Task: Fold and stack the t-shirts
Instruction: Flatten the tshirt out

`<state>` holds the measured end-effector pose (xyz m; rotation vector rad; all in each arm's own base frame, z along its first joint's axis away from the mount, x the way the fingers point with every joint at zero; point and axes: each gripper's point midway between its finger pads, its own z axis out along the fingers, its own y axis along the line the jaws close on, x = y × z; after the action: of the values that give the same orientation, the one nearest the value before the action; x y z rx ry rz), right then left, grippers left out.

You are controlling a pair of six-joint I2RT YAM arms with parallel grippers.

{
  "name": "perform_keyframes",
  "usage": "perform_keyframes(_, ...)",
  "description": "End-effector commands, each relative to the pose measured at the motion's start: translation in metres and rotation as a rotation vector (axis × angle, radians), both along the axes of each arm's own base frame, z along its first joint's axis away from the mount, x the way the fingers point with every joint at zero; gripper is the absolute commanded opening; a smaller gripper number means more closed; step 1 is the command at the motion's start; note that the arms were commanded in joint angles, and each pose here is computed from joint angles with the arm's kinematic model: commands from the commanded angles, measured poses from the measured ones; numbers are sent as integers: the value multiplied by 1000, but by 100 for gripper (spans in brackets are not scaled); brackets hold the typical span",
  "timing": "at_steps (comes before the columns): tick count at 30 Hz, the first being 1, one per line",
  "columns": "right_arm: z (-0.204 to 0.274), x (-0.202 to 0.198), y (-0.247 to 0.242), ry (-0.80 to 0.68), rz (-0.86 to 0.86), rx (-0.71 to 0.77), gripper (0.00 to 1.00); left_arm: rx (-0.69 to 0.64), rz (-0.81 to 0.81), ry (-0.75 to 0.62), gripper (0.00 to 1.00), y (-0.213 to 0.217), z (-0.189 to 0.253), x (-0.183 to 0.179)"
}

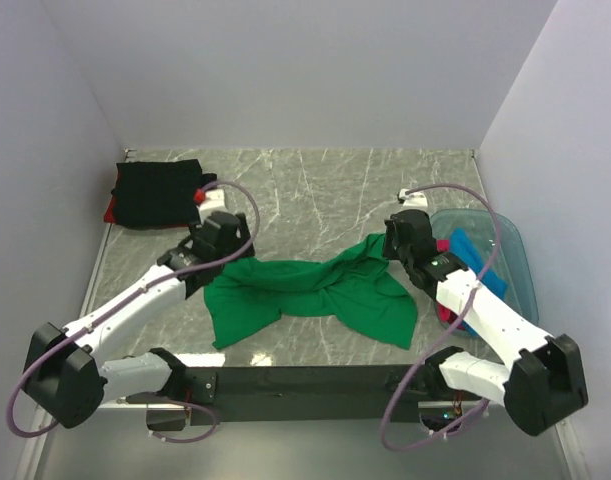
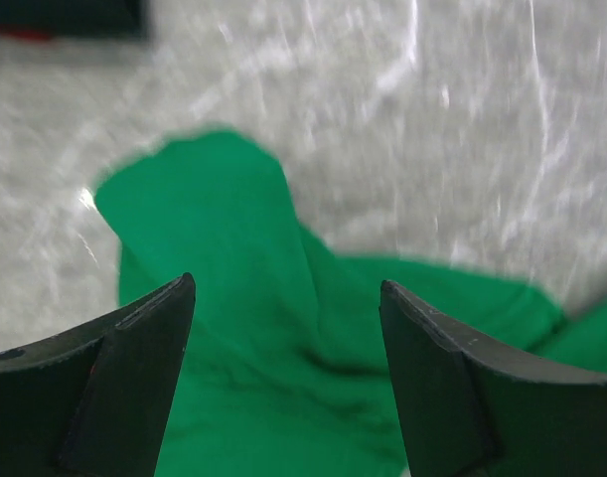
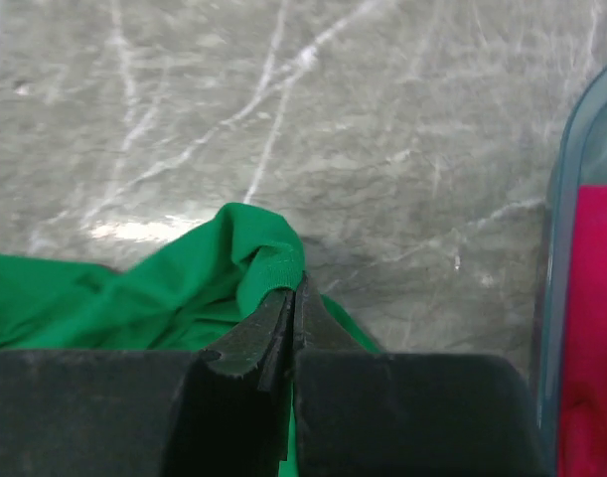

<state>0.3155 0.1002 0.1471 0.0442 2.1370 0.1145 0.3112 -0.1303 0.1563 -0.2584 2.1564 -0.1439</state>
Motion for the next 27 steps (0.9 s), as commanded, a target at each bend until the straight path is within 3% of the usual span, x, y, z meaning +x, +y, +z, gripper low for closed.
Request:
perform_keyframes(1, 25, 23, -6, -82, -54, 52, 0, -61, -18, -19, 80, -18, 2, -18)
perform_keyframes(6, 33, 52, -29, -93, -125, 72, 0, -124, -123, 27, 76, -40, -20, -45)
perform_keyframes(13, 50, 103, -47, -96, -175, 55, 0, -129, -233, 130, 74, -74, -59, -37)
perform_keyframes(18, 54, 126, -60, -98, -215, 64, 0, -101, -242, 126, 76, -83, -72, -11)
perform_keyframes(27, 80, 157, -58, -131, -208, 106, 0, -80, -209, 126, 77, -83, -89, 73)
